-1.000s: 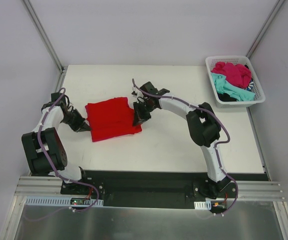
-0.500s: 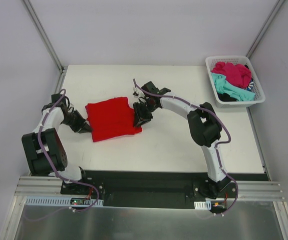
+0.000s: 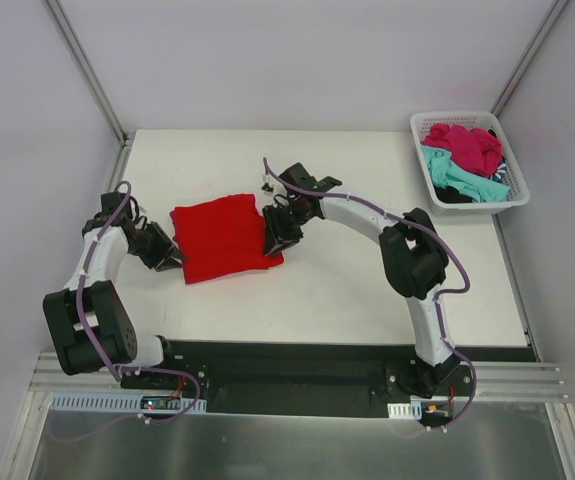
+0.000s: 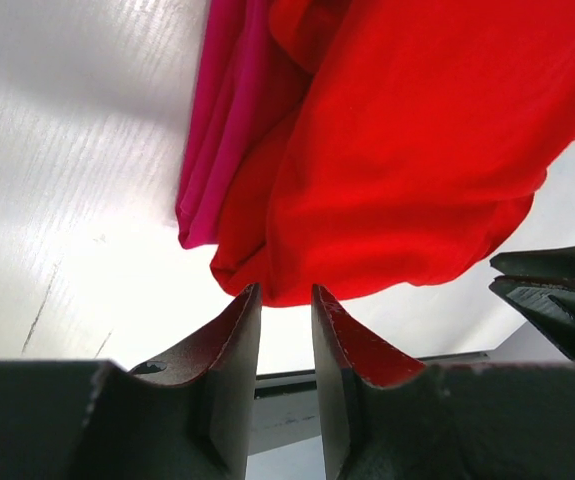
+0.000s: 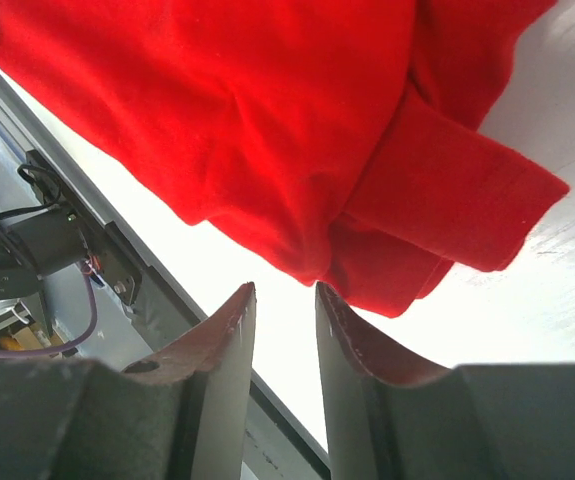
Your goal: Fold and stack the t-shirts
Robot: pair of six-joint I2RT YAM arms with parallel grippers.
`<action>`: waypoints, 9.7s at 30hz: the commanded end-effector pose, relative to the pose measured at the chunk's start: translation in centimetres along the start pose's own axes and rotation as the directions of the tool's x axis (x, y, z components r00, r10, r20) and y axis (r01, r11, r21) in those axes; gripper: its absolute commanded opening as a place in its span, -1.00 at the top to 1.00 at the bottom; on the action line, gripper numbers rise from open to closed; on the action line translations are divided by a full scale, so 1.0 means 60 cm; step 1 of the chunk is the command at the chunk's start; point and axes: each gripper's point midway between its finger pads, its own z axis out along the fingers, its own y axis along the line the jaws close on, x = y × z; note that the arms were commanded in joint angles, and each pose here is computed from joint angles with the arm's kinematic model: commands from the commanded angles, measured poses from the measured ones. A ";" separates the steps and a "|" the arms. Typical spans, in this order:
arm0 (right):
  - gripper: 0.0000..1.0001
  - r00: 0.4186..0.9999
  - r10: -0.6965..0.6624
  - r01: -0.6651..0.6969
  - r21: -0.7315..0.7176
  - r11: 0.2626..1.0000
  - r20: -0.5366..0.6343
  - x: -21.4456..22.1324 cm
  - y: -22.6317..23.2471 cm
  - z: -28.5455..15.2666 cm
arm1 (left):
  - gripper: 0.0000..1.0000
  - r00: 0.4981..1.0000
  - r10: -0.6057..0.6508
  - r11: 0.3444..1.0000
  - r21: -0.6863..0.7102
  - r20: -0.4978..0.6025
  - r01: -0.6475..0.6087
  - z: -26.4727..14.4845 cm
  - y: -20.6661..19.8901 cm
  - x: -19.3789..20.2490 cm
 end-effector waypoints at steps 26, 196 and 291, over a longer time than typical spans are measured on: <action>0.44 0.996 -0.059 0.063 -0.054 0.997 0.063 0.008 0.059 -0.040 | 0.52 0.997 0.009 0.999 -0.051 0.078 -0.005 0.002 0.001 -0.007; 0.34 0.976 -0.178 0.189 -0.076 0.979 0.129 -0.053 0.089 -0.068 | 0.17 0.995 0.097 0.993 0.069 -0.001 -0.096 0.000 -0.146 0.010; 0.34 0.972 -0.141 0.116 0.137 0.984 0.190 -0.067 0.098 -0.125 | 0.14 0.959 0.187 0.970 0.116 0.215 -0.215 -0.118 -0.163 -0.022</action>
